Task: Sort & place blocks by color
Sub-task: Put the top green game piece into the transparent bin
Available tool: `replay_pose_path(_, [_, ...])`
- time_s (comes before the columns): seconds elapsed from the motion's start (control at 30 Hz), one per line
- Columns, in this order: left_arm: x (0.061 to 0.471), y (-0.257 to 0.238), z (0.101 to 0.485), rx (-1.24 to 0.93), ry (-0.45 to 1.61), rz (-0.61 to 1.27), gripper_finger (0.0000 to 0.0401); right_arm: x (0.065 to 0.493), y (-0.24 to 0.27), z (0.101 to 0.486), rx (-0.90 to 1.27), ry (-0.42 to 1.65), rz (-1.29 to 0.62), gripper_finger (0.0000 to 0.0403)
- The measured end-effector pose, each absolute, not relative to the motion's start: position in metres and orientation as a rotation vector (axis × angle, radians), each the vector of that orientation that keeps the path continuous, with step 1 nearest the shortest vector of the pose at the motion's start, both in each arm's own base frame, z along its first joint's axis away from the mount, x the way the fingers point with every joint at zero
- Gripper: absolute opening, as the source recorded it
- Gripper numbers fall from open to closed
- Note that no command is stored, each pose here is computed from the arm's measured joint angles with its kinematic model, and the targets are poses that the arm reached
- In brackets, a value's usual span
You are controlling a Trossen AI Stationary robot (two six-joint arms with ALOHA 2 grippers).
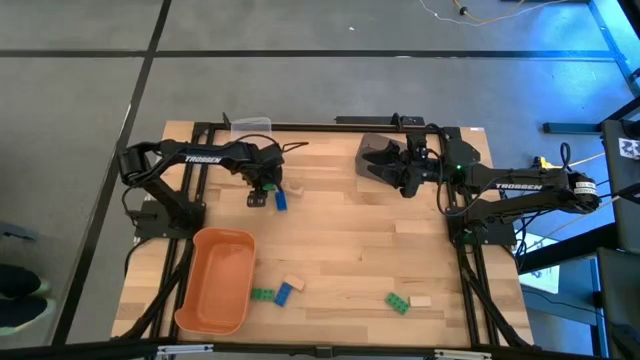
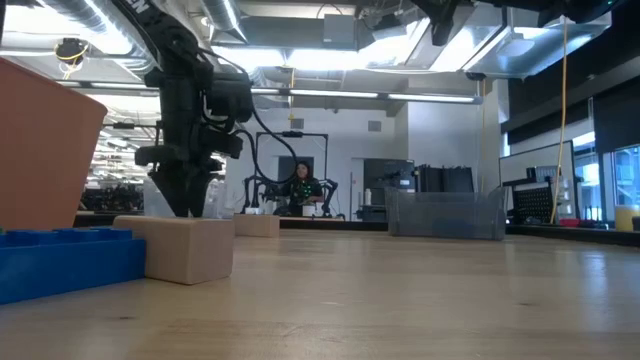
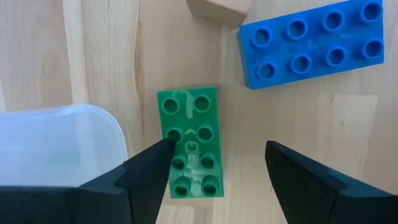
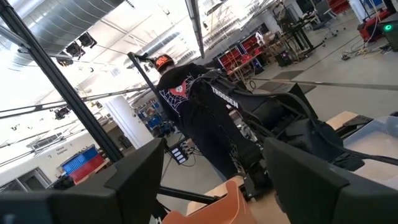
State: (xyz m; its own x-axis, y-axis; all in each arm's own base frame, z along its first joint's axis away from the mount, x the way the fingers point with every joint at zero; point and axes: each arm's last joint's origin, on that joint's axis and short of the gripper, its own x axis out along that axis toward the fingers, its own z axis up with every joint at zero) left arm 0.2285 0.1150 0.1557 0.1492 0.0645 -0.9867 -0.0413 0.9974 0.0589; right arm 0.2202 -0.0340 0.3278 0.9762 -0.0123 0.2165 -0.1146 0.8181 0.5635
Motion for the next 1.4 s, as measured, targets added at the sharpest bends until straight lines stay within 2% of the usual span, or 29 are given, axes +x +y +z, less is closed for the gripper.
replay_pose_path(0.73, [0.220, 0.126, 0.150, -0.050, 1.468, 0.096, 0.0254, 0.221, -0.034, 0.325, 0.615, -0.186, 0.044, 0.0277])
replay_pose_path(0.97, [0.220, 0.127, 0.149, -0.011, 1.464, 0.062, 0.0254, 0.221, -0.034, 0.324, 0.618, -0.173, 0.040, 0.0277])
replay_pose_path(1.4, [0.224, 0.129, 0.158, 0.085, 1.408, 0.150, 0.0254, 0.221, -0.034, 0.324, 0.618, -0.173, 0.041, 0.0277])
